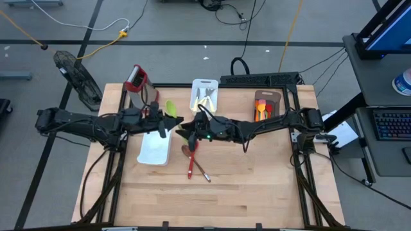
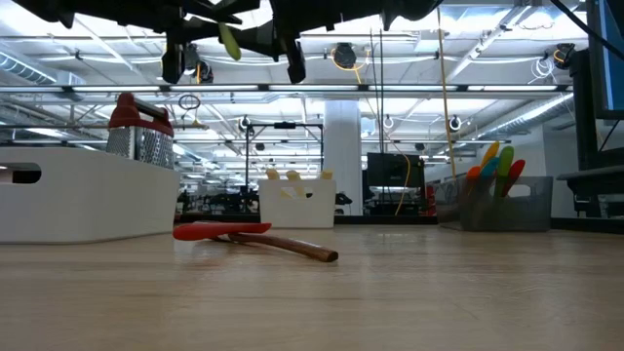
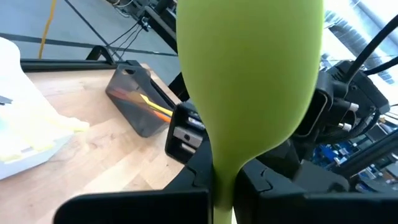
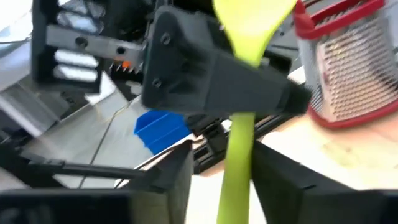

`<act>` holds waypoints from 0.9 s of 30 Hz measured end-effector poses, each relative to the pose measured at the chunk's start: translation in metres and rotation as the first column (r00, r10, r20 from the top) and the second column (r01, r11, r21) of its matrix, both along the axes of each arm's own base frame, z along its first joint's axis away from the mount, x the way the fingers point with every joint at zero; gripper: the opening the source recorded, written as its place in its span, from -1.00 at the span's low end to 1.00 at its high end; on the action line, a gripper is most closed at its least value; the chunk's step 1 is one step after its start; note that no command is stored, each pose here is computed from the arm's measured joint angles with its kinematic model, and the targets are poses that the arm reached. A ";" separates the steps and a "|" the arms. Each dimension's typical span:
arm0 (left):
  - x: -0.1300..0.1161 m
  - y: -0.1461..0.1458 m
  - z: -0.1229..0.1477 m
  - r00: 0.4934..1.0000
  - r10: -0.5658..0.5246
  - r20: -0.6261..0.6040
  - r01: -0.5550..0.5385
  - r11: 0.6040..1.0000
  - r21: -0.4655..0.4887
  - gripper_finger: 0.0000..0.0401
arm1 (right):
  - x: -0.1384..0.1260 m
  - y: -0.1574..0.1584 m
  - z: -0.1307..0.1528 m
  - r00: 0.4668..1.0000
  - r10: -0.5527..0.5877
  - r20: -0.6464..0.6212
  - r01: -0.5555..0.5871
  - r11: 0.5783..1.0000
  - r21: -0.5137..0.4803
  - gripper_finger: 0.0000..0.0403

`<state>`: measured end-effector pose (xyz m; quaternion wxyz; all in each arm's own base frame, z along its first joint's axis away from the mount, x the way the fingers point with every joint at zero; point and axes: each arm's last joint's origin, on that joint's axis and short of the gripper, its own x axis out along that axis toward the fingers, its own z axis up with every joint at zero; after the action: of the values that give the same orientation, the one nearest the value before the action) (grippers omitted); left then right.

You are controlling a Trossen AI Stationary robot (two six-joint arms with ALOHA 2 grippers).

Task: Pick & Place Kitchen Items
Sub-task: Put the green serving spoon into the bottom white bin

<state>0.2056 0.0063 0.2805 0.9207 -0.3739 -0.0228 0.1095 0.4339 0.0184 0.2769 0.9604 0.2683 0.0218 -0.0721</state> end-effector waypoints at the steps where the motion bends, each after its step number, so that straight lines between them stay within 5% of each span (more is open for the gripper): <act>1: -0.002 0.000 0.001 1.000 0.000 0.001 0.000 1.000 0.000 -0.93 | 0.000 0.001 0.000 1.000 0.019 -0.005 -0.019 1.000 0.004 -0.22; 6: -0.009 0.001 -0.001 0.999 0.021 -0.049 -0.021 1.000 0.000 -0.93 | -0.001 0.003 -0.007 0.993 0.092 -0.070 -0.090 0.995 0.032 -0.02; 14: -0.030 0.002 -0.001 0.989 0.090 -0.116 -0.098 0.993 -0.069 -0.93 | -0.003 0.005 -0.017 0.973 0.158 -0.169 -0.148 0.987 0.066 -0.04; 20: -0.048 0.002 -0.007 0.977 0.097 -0.191 -0.133 0.973 -0.188 -0.93 | -0.004 0.005 -0.021 0.959 0.185 -0.215 -0.172 0.982 0.078 -0.09; 27: -0.063 -0.002 -0.014 0.938 -0.015 -0.345 -0.131 0.909 -0.395 -0.93 | -0.005 0.007 -0.022 0.939 0.259 -0.225 -0.241 0.965 0.103 -0.10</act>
<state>0.1422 0.0047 0.2665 0.8072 -0.5340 0.1491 0.2025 0.4293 0.0257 0.2545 0.9417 0.2883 0.1725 0.0198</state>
